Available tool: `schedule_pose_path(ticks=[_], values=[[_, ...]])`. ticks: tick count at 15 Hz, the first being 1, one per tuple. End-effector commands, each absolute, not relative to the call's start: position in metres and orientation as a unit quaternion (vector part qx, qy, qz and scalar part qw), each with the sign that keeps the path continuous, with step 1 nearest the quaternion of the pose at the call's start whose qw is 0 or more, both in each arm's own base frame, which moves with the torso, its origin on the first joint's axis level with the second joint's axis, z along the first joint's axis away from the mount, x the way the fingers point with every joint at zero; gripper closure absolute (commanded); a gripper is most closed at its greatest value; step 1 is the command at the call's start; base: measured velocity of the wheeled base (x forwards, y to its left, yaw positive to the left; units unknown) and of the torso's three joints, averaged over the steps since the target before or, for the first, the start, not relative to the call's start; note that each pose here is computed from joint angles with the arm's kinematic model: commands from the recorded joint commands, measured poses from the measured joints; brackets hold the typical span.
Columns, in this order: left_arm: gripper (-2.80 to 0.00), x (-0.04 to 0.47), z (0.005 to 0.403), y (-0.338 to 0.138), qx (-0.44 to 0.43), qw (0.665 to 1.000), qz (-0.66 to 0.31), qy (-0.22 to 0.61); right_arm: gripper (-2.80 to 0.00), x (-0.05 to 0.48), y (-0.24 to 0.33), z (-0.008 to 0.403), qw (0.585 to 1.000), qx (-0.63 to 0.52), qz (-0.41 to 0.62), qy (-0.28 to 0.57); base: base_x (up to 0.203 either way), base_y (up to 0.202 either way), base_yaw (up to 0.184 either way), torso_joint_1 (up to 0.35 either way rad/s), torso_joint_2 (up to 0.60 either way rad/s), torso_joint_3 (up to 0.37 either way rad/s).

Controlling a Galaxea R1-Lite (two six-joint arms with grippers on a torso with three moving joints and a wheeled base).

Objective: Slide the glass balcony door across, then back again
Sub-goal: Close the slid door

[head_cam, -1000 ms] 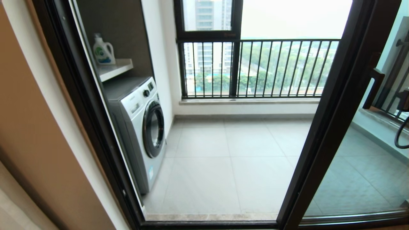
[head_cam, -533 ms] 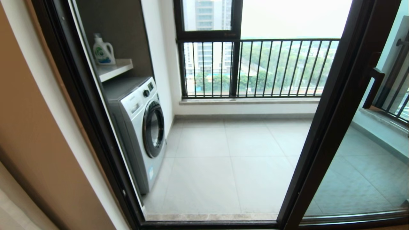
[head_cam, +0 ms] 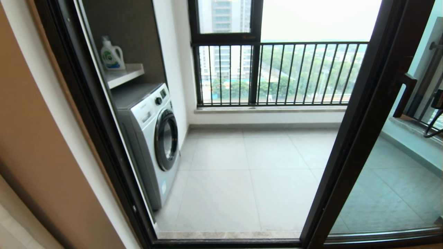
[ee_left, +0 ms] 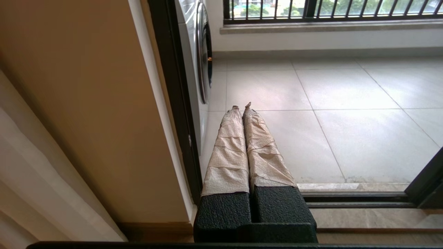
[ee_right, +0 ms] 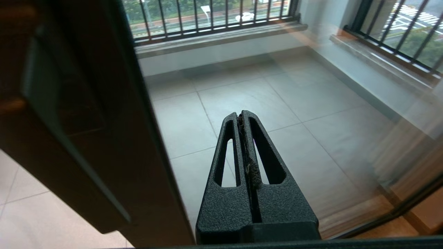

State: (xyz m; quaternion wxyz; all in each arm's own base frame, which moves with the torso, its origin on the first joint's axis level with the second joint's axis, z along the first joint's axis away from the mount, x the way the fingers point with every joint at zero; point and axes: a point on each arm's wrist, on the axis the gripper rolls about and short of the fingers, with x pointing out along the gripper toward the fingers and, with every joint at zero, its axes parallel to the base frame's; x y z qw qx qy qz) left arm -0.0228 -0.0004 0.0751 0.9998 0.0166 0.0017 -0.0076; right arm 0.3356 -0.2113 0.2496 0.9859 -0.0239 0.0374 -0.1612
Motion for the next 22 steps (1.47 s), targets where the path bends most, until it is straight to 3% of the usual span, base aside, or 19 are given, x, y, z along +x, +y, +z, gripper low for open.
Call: schedule_pose_path(ticks=[1,9,17,22], values=[[0.0,-0.023,0.075,0.0,0.017,1.0,-0.008,0.003,0.0,0.35,-0.201,0.244,0.989,-0.023,-0.141,0.041,0.0,0.0,0.0,0.0,0.0,0.0],[0.0,-0.023,0.075,0.0,0.017,1.0,-0.008,0.003,0.0,0.374,-0.174,0.244,0.992,-0.028,-0.116,0.034,0.0,0.0,0.0,0.0,0.0,0.0],[0.0,-0.023,0.075,0.0,0.017,1.0,-0.008,0.003,0.0,0.317,-0.2,0.259,0.989,-0.025,-0.144,0.032,0.0,0.0,0.0,0.0,0.0,0.0],[0.0,-0.023,0.075,0.0,0.017,1.0,-0.008,0.003,0.0,0.322,-0.21,0.253,0.988,-0.023,-0.148,0.036,0.0,0.0,0.0,0.0,0.0,0.0]])
